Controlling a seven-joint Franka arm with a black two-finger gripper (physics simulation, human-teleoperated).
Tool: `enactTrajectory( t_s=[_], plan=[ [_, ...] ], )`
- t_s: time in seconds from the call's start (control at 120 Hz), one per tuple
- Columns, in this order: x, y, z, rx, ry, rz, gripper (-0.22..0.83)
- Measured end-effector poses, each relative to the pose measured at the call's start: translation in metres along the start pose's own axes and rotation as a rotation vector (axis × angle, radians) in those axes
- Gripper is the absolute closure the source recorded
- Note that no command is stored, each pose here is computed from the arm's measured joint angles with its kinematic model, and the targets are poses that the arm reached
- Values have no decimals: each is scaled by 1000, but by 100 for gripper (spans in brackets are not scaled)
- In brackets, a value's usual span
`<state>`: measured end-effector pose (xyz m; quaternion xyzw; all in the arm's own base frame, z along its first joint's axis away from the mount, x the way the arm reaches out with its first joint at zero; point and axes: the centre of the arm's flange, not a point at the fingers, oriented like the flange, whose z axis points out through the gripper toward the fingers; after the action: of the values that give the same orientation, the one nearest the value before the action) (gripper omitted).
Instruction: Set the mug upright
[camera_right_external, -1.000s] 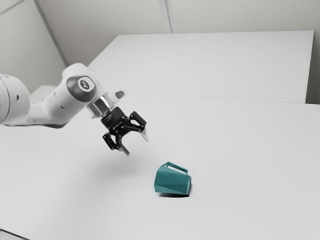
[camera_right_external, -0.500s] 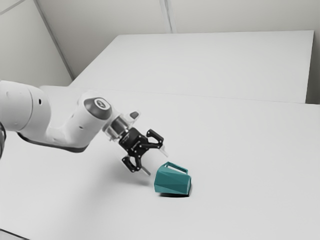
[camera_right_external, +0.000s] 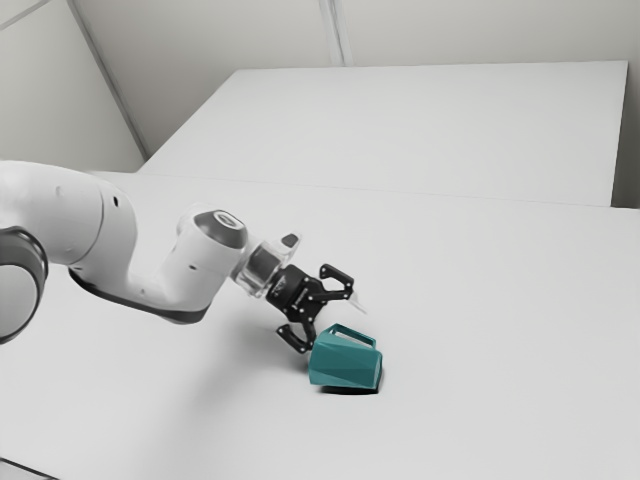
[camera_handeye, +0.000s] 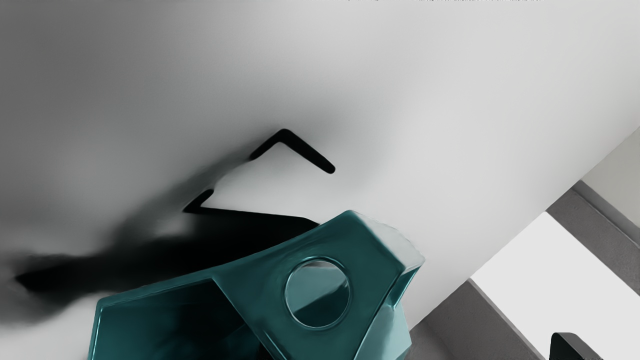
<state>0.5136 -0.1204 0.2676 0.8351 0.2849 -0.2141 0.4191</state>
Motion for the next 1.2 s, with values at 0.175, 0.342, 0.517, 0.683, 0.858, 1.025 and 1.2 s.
enactTrajectory(
  t_s=[0.175, 0.342, 0.517, 0.683, 0.858, 1.025, 1.2],
  plan=[
    [3, 3, -1, 5, 34, 18, 53],
    [2, 9, 1, 9, 52, 40, 69],
    [2, 17, -2, 12, 69, 61, 76],
    [0, 26, -1, 26, 75, 86, 78],
    [-7, 40, 3, 49, 73, 116, 78],
    [-35, 70, -20, 109, 115, 217, 79],
    [-68, 92, -51, 247, 202, 354, 79]
  ],
)
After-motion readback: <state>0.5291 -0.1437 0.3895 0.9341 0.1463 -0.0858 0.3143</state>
